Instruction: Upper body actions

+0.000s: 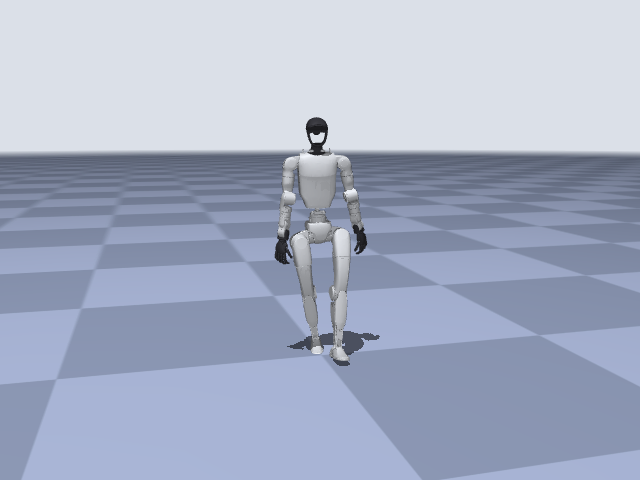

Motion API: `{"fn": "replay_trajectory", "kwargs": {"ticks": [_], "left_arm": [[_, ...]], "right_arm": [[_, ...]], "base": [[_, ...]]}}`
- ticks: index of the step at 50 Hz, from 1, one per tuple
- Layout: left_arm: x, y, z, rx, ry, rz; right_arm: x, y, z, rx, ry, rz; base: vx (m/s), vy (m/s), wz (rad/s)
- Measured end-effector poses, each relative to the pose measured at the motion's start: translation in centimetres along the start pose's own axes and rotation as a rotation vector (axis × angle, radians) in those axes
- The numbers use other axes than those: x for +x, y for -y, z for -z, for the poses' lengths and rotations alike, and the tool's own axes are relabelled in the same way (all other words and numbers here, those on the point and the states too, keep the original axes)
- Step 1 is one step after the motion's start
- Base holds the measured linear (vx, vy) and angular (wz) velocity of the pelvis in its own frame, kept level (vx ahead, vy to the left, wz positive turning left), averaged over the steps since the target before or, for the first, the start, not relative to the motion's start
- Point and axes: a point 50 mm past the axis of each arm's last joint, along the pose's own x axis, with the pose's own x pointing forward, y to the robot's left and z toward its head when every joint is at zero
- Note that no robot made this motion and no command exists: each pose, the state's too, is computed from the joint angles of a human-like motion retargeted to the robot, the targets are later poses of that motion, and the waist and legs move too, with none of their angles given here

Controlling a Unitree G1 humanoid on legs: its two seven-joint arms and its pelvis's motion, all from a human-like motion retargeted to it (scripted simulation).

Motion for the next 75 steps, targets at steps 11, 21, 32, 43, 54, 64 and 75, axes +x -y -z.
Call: {"fn": "replay_trajectory", "kwargs": {"ticks": [11,21,32,43,54,64,75], "left_arm": [[-0.1,-0.1,-0.4,0.098,-0.024,-0.085],[-0.1,1.7,1.4,0.078,-0.108,-0.064],[-0.4,-0.3,-0.4,0.145,-0.099,-0.266],[-0.7,-2.2,-4.5,0.095,0.091,-0.224],[-0.8,-2.8,-4.0,0.191,0.061,-0.27],[-0.5,-1.1,-0.8,0.231,-0.048,-0.327],[-0.3,-1.0,1.7,0.149,-0.143,-0.2]], "right_arm": [[-0.6,-1.7,5.3,0.06,-0.176,-0.067],[-1.2,-3.5,7.9,0.082,-0.3,-0.17],[-0.6,-3.3,5.0,0.173,-0.201,-0.115],[0.0,-0.9,1.5,0.043,-0.074,-0.011],[0.0,-0.6,2.2,0.152,-0.076,0.004],[-0.5,-2.7,5.3,0.206,-0.184,-0.041],[-0.9,-3.9,6.4,0.264,-0.226,-0.094]], "base": [[-0.35,0.04,0.29],[-0.11,0.07,0.0],[-0.02,0.15,0.15],[-0.02,0.13,-0.18],[-0.02,0.08,0.03],[0.05,-0.02,0.18],[0.16,-0.09,0.08]]}}
